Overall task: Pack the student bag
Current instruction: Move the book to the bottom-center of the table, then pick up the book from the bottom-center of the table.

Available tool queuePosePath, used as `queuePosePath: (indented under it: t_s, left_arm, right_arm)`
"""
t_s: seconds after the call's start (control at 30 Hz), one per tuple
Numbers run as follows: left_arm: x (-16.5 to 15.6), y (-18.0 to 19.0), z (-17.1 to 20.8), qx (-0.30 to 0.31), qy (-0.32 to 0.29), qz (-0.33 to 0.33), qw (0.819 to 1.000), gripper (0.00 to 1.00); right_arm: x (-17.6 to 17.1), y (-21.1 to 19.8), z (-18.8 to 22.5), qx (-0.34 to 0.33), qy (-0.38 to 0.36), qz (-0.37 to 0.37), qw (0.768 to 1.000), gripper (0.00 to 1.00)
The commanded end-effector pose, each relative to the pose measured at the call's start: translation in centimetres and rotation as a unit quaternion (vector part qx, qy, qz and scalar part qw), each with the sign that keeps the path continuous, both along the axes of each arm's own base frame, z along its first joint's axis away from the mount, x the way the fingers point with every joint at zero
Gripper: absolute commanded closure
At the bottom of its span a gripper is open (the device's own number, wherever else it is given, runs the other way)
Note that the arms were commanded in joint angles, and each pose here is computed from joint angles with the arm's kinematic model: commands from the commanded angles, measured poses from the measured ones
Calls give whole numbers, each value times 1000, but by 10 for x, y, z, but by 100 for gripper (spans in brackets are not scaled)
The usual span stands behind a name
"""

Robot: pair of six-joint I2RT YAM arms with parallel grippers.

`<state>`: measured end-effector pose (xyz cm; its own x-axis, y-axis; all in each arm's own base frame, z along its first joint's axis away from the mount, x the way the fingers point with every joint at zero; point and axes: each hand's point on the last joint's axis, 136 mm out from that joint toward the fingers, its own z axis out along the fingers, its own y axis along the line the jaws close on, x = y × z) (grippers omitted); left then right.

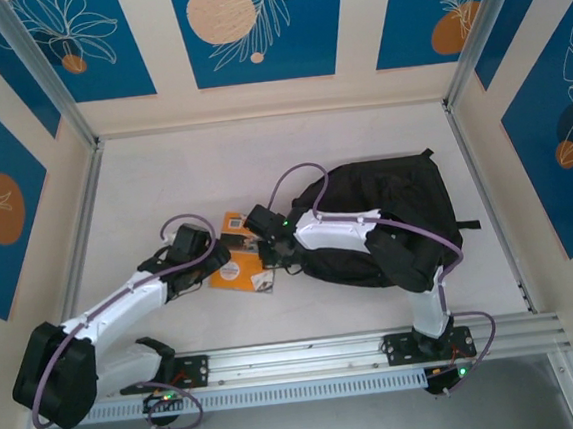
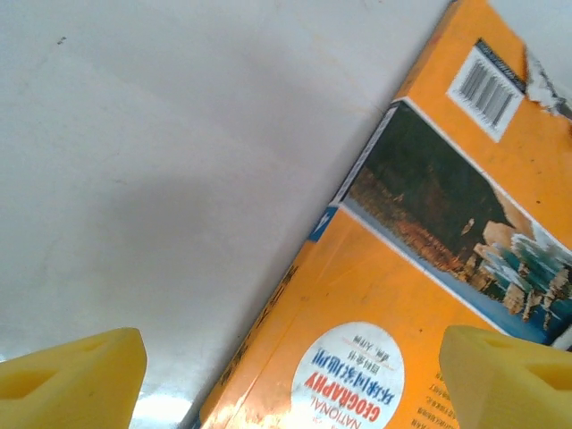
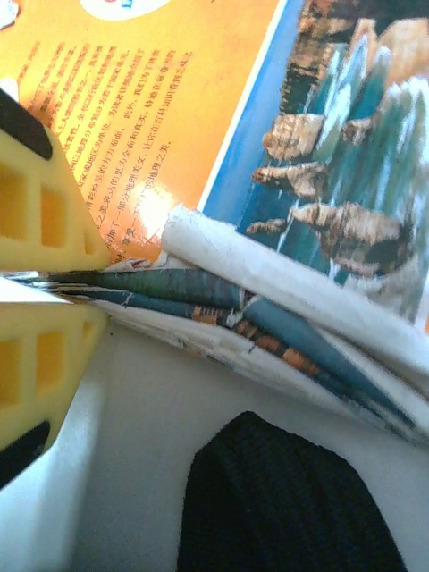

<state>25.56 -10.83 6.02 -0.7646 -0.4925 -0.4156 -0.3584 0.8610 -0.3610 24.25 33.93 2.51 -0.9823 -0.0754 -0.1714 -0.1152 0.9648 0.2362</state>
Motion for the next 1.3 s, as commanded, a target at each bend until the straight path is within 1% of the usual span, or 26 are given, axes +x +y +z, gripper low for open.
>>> queuePosePath:
  t_s: [0.0,0.23,0.37,0.43,0.47,0.53,0.63,0.7,0.87,0.97,1.0,1.1,1.27]
  left_arm:
    - [-5,10,-3,16,11,1,1000,15]
    - [-14,5,-12,0,33,-14,999,15]
    - [-23,-5,-18,-24,45,-40,998,14]
    - [-27,-9,-22,-34,49,-57,997,14]
    - [-29,-12,-24,-39,50,-65,996,14]
    - [-32,-19,-26,-54,52,-85,994,14]
    - [-34,-36,-24,-89,44,-127,987,15]
    - [-35,-44,-22,-107,37,-149,982,15]
    - [-36,-59,-24,-129,34,-189,973,16]
    - [-37,-61,-37,-125,52,-199,971,17]
    - [-38,-65,-40,-133,57,-206,968,18]
    - [-39,-76,-44,-165,62,-219,960,21]
    - [-37,-89,-37,-200,53,-232,950,24]
  right_arm:
    - [-35,-21,-16,-24,86,48,995,88]
    - [-57,-45,-15,-52,112,97,988,88]
    - [-67,-58,-17,-66,117,126,983,88]
    - [-65,-64,-15,-69,113,124,983,88]
    - [-62,-66,-13,-65,112,119,985,87]
    - [-56,-62,-5,-36,108,109,987,84]
    - [-44,-52,7,6,94,89,992,69]
    - [-36,-46,10,28,89,71,993,65]
    - [-23,-38,6,85,109,18,990,65]
    - [-19,-38,3,104,116,3,988,67]
    - [-18,-36,2,109,117,3,987,67]
    - [-18,-31,-1,116,125,7,985,68]
    - [-23,-26,-16,112,147,8,983,70]
